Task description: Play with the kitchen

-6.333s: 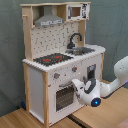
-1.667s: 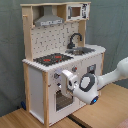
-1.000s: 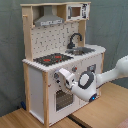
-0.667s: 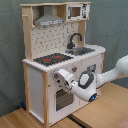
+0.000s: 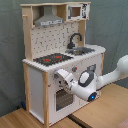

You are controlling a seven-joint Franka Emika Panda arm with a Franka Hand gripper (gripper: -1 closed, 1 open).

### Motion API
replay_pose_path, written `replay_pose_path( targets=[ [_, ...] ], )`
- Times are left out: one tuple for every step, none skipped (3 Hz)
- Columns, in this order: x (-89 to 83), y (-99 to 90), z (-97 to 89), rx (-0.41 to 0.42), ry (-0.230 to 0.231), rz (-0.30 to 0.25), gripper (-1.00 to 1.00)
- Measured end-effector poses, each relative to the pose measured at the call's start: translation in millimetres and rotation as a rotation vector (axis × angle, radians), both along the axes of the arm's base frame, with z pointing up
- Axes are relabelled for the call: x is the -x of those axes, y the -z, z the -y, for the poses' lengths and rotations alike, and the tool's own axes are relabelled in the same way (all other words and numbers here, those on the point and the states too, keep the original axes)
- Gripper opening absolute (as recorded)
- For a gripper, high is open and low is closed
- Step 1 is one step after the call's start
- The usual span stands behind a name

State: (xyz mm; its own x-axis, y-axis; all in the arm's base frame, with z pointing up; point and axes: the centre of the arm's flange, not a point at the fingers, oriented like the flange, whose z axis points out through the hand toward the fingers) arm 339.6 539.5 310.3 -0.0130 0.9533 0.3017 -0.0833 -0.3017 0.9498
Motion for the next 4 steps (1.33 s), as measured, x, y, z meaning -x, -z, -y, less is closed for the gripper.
replay_pose_path(
  targets=[
    [-2.1,-8.4,2.2,-0.001,0.033,-0.043,1.0],
    [-2.1,-8.4,2.2,-0.001,0.033,-0.043,-1.0],
    [-1.5,-16.7,-2.5,-0.01,0.028,-0.04,-1.0],
    [0.5,-17.8,-3.6,0.078,0.034,-0.053,-1.0]
  ],
)
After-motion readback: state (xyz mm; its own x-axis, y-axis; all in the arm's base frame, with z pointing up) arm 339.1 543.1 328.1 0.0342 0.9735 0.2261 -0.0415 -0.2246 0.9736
